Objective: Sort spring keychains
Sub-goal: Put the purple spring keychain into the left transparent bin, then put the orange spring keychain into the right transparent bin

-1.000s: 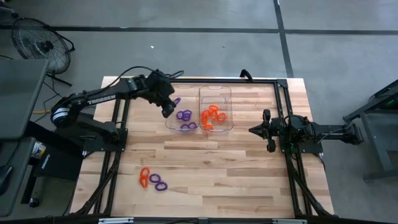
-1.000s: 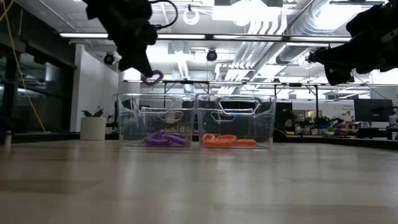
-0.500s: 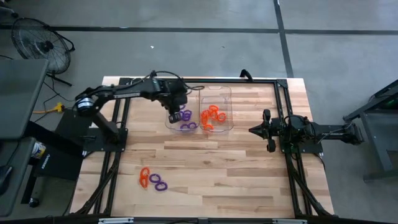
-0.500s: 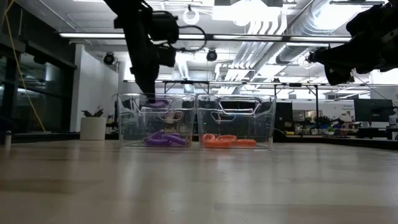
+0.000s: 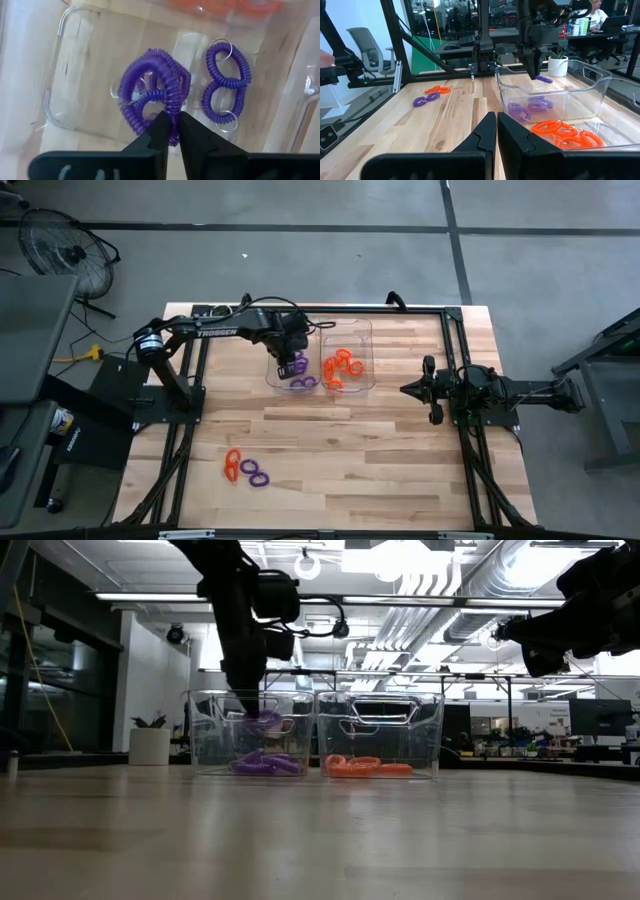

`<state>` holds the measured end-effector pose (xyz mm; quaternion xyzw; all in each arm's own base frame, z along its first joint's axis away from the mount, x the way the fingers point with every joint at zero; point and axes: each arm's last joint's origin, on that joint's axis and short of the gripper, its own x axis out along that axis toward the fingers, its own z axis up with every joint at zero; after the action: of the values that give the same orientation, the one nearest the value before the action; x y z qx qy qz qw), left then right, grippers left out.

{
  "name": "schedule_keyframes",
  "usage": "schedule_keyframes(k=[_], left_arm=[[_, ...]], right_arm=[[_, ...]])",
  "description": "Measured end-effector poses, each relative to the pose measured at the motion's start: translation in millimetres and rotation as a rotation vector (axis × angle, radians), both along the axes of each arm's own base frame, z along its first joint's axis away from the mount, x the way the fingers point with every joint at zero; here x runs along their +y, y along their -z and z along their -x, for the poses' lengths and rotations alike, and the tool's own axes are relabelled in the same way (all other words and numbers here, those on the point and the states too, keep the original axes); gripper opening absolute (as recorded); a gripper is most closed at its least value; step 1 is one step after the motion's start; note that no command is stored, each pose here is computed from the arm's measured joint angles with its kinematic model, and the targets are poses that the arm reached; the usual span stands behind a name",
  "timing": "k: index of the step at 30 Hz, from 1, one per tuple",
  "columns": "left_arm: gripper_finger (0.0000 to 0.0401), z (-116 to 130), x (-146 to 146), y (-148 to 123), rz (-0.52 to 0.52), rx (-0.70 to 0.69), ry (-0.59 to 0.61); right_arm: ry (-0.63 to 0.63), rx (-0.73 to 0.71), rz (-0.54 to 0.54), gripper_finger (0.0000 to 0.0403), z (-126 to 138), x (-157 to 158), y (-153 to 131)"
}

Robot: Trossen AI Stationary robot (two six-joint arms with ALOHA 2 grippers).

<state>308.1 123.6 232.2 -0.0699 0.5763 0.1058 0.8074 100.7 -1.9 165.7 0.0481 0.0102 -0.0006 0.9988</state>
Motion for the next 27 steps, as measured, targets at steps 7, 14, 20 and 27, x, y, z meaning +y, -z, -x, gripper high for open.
schedule_keyframes(k=[7, 14, 20, 27], left_arm=[[0.0096, 0, 0, 0, -0.001, -0.002, -0.001], [0.0183, 2, 0, 0, 0.006, 0.014, -0.002], [0.0193, 15, -9, -20, -0.012, 0.008, 0.007], [0.0152, 39, -29, -46, -0.016, 0.032, 0.033]], right_arm=[[0.000, 0.000, 0.000, 0.0011, 0, 0, 0], [0.000, 0.000, 0.000, 0.0011, 0, 0, 0], [0.001, 0.000, 0.000, 0.0011, 0, 0, 0], [0.000, 0.000, 0.000, 0.0011, 0, 0, 0]])
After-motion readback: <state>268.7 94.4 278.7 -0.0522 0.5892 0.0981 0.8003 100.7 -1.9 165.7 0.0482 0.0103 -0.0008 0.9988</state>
